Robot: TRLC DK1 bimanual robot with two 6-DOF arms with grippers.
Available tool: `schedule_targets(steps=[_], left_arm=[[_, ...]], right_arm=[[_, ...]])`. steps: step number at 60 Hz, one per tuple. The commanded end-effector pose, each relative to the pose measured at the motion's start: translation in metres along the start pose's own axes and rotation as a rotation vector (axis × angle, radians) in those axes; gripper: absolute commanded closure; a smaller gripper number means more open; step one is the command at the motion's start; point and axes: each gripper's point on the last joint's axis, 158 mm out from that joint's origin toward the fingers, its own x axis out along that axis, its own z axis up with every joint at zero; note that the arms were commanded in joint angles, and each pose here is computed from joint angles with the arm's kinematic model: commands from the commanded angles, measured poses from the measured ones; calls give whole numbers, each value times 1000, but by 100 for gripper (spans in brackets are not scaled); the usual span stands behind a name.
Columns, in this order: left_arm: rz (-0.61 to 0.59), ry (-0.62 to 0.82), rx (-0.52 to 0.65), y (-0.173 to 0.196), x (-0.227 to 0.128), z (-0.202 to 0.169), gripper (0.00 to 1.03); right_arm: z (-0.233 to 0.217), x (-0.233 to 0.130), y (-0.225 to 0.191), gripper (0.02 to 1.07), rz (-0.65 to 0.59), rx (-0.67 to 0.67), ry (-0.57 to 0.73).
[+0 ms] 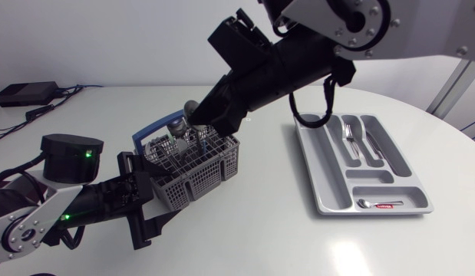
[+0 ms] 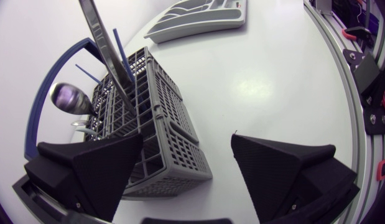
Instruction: Unload the cutlery basket into the drawer organizer.
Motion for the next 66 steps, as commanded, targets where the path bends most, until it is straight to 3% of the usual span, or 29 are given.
schedule_targets(steps=[1,14,28,44,52,66], left_arm=[[-21,24,-27,-7,4,-4,6],[64,-14,-29,10,-12,12,6],[173,-124,-22,40,-69,59,5],[5,-214,-39,29,-87,103,4],[-162,-217,-65,11,-79,107,5],[-289,-238,-101,5,-73,113,4]], right_arm=[[21,-18,10,101,-10,-14,-41],[30,-39,22,101,-20,-24,-71],[36,-68,46,101,-7,-45,-99],[21,-86,89,101,95,-107,-92],[10,-87,109,101,153,-140,-70],[3,-88,129,101,221,-168,-60]])
